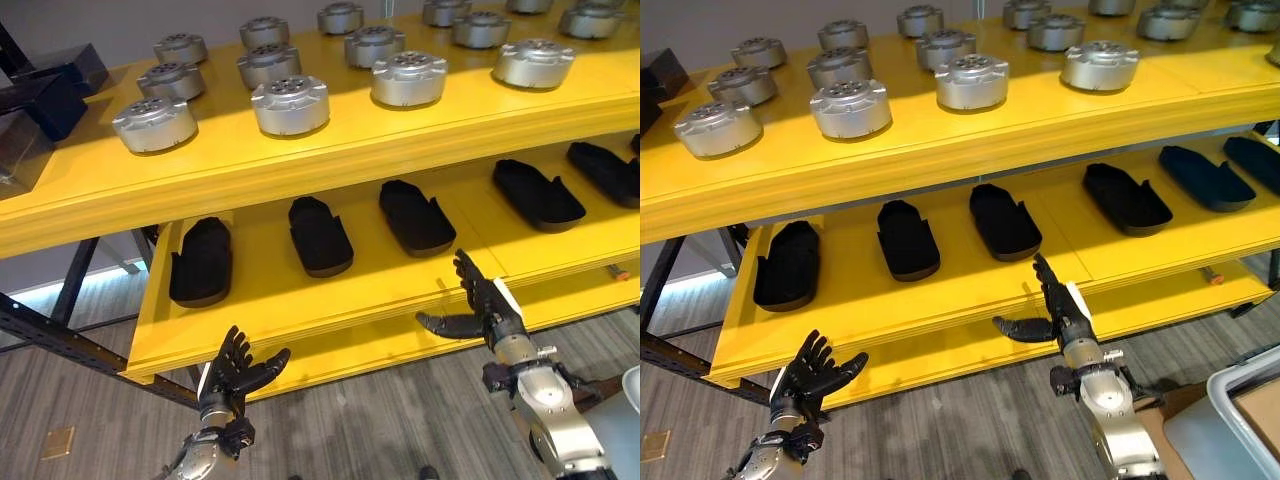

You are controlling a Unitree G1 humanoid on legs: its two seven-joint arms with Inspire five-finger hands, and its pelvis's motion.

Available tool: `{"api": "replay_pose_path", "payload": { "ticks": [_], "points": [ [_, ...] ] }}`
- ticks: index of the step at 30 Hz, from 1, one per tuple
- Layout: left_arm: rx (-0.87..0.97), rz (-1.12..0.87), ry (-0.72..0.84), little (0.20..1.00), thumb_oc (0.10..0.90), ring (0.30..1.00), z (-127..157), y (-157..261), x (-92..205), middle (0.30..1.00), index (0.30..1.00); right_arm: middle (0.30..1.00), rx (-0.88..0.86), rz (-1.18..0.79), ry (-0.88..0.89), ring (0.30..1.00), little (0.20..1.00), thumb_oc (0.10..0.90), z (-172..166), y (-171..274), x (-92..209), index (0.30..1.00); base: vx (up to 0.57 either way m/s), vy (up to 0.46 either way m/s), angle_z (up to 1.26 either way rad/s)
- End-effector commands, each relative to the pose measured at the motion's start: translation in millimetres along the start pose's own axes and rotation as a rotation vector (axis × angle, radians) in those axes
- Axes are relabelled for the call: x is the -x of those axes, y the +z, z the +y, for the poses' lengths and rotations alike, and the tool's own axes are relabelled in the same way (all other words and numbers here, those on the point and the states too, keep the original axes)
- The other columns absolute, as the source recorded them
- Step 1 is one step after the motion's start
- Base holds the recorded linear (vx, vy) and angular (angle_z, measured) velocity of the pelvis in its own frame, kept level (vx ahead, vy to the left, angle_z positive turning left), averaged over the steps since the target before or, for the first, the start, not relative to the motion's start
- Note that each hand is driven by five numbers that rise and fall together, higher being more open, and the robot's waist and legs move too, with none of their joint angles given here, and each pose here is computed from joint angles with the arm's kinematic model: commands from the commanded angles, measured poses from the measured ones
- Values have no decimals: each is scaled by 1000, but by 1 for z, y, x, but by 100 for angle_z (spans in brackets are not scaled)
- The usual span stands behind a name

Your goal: Move parts from the plastic box to the shelf.

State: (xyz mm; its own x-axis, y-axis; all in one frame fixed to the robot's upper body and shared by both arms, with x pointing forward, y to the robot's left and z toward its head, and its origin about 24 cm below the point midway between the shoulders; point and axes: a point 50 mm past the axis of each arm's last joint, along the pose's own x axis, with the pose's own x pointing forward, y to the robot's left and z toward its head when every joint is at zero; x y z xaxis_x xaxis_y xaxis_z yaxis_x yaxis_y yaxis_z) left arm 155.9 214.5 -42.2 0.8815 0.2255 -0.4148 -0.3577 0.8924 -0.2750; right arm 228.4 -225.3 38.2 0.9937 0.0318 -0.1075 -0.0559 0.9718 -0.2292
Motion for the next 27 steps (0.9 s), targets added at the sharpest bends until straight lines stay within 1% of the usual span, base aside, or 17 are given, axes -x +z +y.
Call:
{"api": "replay_pose_path", "payload": {
  "ticks": [1, 3, 6, 9, 10, 11, 16, 22, 27],
  "points": [
    [41, -243, -51, 1000, 900, 1000, -3, 49, -7, 1000, 1000, 1000, -40, -301, -77, 1000, 1000, 900, -19, 52, 2, 1000, -53, -128, 22],
    [52, -222, -56, 1000, 900, 1000, -3, 44, -8, 1000, 1000, 1000, -39, -271, -109, 1000, 1000, 900, -23, 44, 7, 1000, -57, -116, 37],
    [84, -186, -63, 1000, 900, 1000, -4, 36, -7, 1000, 1000, 1000, -112, -201, -135, 1000, 1000, 900, -20, 25, 11, 1000, -57, -34, 28],
    [97, -175, -46, 1000, 900, 1000, -1, 33, -6, 1000, 1000, 1000, -138, -171, -154, 1000, 1000, 900, -19, 16, 17, 1000, -2, 49, 14],
    [126, -145, -46, 1000, 900, 1000, -2, 26, -6, 1000, 1000, 1000, -183, -119, -164, 1000, 1000, 900, -16, 3, 21, 1000, 58, 127, 25],
    [129, -130, -45, 1000, 900, 1000, -3, 22, -6, 1000, 1000, 1000, -190, -96, -171, 1000, 1000, 900, -15, -2, 23, 1000, 76, 149, 23],
    [87, -108, -53, 1000, 900, 1000, 0, 18, -3, 1000, 1000, 1000, -220, -3, -190, 1000, 1000, 900, -12, -24, 34, 1000, 36, 108, 2],
    [46, -81, -40, 1000, 900, 1000, 6, 15, -3, 1000, 1000, 1000, -244, 69, -182, 1000, 1000, 900, -5, -38, 35, 1000, 7, 82, -18],
    [15, -67, -18, 1000, 900, 1000, 11, 13, -2, 1000, 1000, 1000, -255, 91, -163, 1000, 1000, 900, 0, -42, 35, 1000, 36, 36, -11]
  ]
}}
